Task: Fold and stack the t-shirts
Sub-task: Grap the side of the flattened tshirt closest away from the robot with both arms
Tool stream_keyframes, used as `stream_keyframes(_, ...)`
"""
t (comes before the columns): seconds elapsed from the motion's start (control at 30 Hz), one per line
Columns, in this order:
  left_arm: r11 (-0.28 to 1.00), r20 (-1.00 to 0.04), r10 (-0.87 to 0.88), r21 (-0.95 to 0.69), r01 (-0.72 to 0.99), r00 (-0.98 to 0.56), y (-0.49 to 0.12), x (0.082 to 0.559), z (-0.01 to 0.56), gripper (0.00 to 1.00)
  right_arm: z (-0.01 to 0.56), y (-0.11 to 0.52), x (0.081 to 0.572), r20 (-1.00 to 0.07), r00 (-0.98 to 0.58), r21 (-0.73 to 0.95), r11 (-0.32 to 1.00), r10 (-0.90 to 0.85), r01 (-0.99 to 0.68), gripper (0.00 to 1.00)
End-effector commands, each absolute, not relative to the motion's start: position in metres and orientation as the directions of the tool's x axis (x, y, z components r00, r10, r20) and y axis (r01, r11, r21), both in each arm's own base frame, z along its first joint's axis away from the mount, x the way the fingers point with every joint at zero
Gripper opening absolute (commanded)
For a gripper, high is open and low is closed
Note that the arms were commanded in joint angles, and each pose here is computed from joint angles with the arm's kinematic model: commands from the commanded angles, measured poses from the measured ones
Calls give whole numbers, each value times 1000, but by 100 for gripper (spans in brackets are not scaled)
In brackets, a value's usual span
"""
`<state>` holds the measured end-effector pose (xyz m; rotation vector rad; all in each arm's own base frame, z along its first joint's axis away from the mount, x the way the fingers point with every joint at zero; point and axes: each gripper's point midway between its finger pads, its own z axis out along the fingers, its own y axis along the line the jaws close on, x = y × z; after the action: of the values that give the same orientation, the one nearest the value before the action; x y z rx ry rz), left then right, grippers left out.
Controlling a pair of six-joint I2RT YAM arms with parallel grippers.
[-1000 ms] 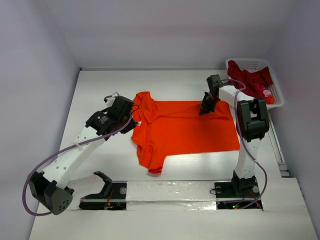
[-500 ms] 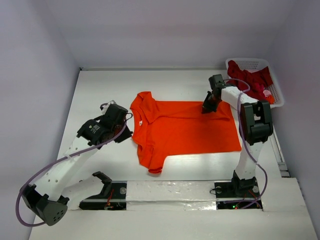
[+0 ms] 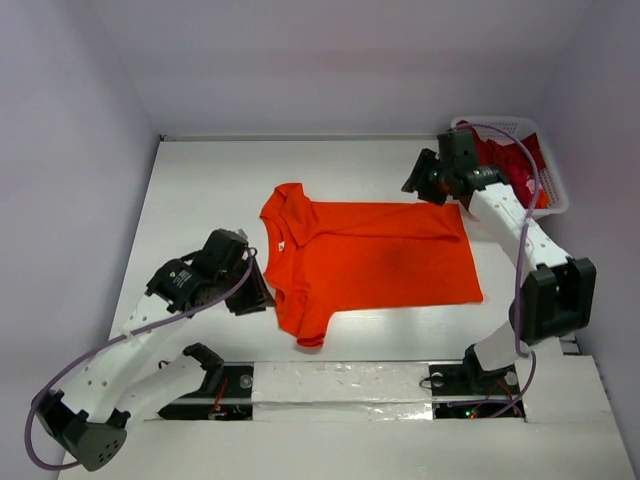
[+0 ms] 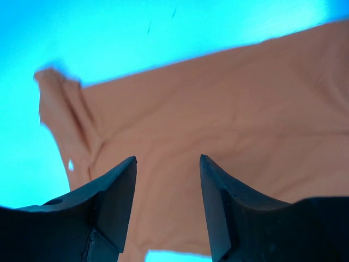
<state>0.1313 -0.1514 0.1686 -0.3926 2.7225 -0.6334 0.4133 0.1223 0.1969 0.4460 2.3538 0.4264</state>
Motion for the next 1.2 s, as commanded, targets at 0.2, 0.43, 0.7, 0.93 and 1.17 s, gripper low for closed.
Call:
stream_keyframes(0.2, 848, -97, -264, -498, -183, -960, -158, 93, 136, 23, 205, 126, 338, -601, -719, 420, 903, 349, 86, 56)
stream_keyframes(0.43, 803, 36, -86, -589, -91, -996, -218, 74, 121, 22, 194, 127, 326, -583, -736, 430, 899, 346, 82, 54)
stream_keyframes(0.7, 893, -6, -13, -450, -9, -1000, -252, 72, 105, 18, 200, 126, 323, -587, -725, 442, 893, 359, 85, 53)
stream_keyframes(0.93, 943, -70, -93, -326, -66, -993, -221, 80, 88, 15, 196, 120, 315, -593, -725, 419, 903, 351, 94, 53)
stream_keyframes(1.17, 964, -192, -205, -212, -163, -960, -189, 98, 88, 17, 197, 123, 316, -590, -723, 434, 896, 359, 91, 53)
